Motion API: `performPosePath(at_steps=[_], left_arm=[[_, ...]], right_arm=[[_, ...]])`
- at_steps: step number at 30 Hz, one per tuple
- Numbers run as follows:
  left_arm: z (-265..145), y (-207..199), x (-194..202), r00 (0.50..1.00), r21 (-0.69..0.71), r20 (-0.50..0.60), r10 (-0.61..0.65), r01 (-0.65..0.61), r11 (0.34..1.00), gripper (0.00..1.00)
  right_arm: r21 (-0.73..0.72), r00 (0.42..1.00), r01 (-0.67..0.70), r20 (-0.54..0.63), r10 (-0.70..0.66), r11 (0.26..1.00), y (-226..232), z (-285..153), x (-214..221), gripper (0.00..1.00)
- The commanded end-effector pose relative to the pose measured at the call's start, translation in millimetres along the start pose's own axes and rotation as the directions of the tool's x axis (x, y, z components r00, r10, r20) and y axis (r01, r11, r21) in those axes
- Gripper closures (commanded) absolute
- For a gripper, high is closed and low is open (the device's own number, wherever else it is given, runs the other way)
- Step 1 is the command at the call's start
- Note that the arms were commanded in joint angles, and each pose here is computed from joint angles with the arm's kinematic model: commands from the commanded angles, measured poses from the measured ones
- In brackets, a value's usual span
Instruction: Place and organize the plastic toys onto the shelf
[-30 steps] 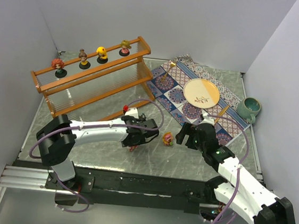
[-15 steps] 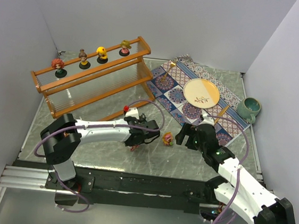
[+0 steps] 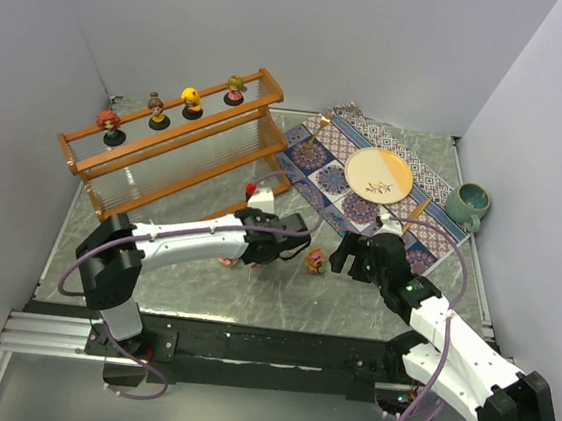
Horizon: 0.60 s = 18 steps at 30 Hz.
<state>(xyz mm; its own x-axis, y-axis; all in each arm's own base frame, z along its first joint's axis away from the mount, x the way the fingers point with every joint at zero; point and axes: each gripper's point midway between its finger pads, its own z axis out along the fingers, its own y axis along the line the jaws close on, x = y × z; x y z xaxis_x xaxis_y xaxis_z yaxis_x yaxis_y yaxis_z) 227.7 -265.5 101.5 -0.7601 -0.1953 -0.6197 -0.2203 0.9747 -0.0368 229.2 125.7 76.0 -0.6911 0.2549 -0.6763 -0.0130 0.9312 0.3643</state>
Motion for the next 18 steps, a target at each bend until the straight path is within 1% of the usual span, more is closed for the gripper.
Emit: performPosePath(at_steps=[1, 3, 4, 5, 7, 11, 13, 14, 15, 18], left_arm=[[-39, -16, -62, 0.989, 0.060, 0.143, 0.022, -0.031, 0.998, 0.94], [-48, -24, -85, 0.986, 0.082, 0.167, 0.020, -0.034, 0.996, 0.94], [-47, -27, -90, 0.985, 0.082, 0.168, 0.027, -0.041, 0.996, 0.93], [-49, -28, -107, 0.983, 0.087, 0.184, 0.016, -0.032, 0.996, 0.93], [-50, -31, -124, 0.979, 0.099, 0.203, 0.011, -0.032, 0.995, 0.92], [-53, -37, -170, 0.963, 0.128, 0.270, -0.011, -0.025, 0.991, 0.90], [-48, -38, -184, 0.958, 0.134, 0.286, -0.024, -0.015, 0.991, 0.88], [-44, -33, -199, 0.954, 0.128, 0.298, -0.041, 0.002, 0.992, 0.88], [-40, -34, -203, 0.954, 0.127, 0.297, -0.042, 0.004, 0.992, 0.88], [-32, -27, -229, 0.938, 0.109, 0.341, -0.058, 0.021, 0.994, 0.87]], right_arm=[[-0.003, 0.999, 0.013, 0.043, -0.013, 1.000, 4, -1, -16, 0.00], [0.008, 0.999, 0.019, 0.044, -0.019, 1.000, 3, -1, -17, 0.00], [0.008, 0.999, 0.023, 0.049, -0.023, 1.000, 4, -2, -19, 0.00], [0.015, 0.999, 0.026, 0.046, -0.027, 1.000, 2, -3, -19, 0.00], [0.024, 0.998, 0.034, 0.058, -0.036, 0.999, 2, -5, -24, 0.00], [0.039, 0.996, 0.047, 0.073, -0.049, 0.998, 0, -8, -29, 0.00], [0.028, 0.995, 0.046, 0.084, -0.048, 0.999, 3, -11, -32, 0.00], [0.022, 0.995, 0.048, 0.085, -0.050, 0.999, 4, -11, -32, 0.00], [0.019, 0.995, 0.047, 0.090, -0.048, 0.999, 4, -12, -33, 0.00], [0.015, 0.994, 0.049, 0.096, -0.050, 0.999, 5, -15, -35, 0.00]])
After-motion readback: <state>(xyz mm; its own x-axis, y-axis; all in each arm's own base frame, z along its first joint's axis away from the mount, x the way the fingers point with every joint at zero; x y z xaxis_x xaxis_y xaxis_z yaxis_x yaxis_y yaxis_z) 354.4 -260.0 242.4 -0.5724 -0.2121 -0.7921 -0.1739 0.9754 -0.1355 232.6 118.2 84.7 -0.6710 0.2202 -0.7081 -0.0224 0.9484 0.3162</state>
